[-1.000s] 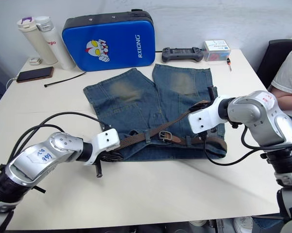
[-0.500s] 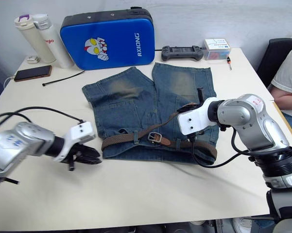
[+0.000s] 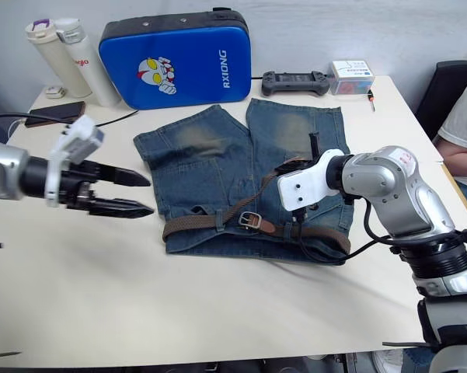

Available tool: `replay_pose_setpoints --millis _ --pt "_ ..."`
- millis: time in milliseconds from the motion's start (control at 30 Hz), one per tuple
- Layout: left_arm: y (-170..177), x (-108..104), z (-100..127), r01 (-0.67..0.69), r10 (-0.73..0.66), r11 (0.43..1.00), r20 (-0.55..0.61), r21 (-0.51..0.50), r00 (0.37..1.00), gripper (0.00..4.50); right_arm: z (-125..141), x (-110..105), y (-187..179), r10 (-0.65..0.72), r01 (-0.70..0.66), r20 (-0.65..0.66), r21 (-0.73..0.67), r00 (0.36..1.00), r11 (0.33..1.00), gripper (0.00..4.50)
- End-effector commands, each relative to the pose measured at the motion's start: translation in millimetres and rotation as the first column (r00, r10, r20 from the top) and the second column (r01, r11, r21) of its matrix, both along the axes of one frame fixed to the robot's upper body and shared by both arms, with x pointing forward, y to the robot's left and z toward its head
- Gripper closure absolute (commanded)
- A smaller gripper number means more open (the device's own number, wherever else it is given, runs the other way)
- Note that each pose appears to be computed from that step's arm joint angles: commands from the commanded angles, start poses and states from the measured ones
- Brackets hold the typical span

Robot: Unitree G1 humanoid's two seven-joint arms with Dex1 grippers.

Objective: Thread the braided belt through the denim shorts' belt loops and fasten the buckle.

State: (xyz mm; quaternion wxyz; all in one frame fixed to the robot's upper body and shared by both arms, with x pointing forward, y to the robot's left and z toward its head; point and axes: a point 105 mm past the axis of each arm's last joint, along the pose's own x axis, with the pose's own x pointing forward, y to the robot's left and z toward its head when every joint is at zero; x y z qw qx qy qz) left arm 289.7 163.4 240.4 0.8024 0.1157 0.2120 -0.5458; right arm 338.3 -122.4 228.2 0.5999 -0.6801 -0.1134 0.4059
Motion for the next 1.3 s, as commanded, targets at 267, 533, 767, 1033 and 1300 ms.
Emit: replay_pose_setpoints --millis 267,533,767,1033,1300 --pt "-108 23 -3 -0.03 0.041 0.997 0.15 -0.074 0.988 2.22 13 -2 2 -0.05 0.048 0.048 0.04 0.998 0.998 4.5" --pt "-138 32 -12 -0.063 0.073 0.996 0.189 -0.058 0.979 2.22 13 -1 5 -0.073 0.071 0.041 0.047 0.996 0.996 4.5" --pt "-158 39 -6 -0.101 0.125 0.989 0.235 -0.11 0.964 2.22 11 -3 5 -0.081 0.08 0.029 0.046 0.996 0.996 4.5" --pt "-166 47 -1 -0.139 0.165 0.985 0.309 -0.105 0.937 2.22 8 -8 7 -0.082 0.081 0.006 0.039 0.997 0.996 4.5" --pt "-175 50 -13 -0.12 0.122 0.992 0.36 -0.028 0.925 2.22 8 -9 11 -0.08 0.081 -0.014 0.047 0.997 0.996 4.5"
